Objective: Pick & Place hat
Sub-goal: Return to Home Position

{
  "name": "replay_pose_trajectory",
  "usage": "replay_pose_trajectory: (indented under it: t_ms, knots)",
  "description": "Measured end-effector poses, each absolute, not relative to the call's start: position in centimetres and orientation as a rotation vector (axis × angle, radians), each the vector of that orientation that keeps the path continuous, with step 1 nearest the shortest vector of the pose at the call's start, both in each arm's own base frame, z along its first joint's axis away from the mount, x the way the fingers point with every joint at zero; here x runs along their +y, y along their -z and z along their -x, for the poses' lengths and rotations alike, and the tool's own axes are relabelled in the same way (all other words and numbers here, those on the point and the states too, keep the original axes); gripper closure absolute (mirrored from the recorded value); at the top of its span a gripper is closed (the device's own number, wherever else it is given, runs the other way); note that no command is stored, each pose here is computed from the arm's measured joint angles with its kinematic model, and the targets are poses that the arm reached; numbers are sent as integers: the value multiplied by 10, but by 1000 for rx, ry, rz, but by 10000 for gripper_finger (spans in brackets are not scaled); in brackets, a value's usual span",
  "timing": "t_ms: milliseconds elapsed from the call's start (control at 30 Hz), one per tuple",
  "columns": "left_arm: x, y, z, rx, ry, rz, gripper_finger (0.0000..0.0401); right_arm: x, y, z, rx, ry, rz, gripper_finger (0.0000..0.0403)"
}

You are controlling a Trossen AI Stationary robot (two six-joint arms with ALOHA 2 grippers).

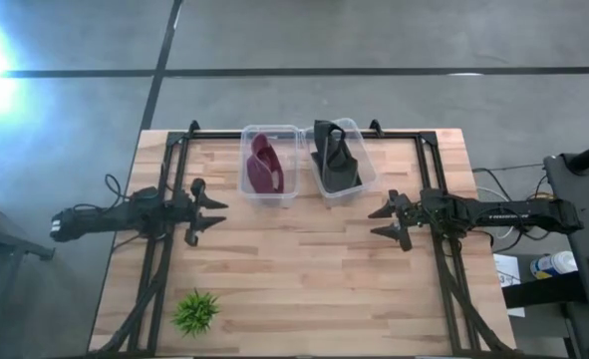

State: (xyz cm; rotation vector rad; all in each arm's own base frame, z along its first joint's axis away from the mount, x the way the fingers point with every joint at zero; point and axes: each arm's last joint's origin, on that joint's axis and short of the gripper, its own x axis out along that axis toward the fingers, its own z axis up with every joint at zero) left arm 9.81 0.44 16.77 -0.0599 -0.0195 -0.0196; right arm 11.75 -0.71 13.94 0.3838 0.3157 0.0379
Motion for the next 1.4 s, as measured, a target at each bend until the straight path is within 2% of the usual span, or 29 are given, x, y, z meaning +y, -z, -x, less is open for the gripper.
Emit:
replay_pose_trajectory:
  t_ms: [767, 1100, 1400]
  knots:
    - [5, -167, -98, -13, 13, 63, 246, -3, -143, -115, 286, -86, -374, 158]
    - [5, -166, -99, -9, 13, 63, 246, 7, -168, -99, 6, -215, -130, 154]
    - [5, -166, -99, -8, 13, 63, 246, 6, -171, -96, -50, -214, 5, 157]
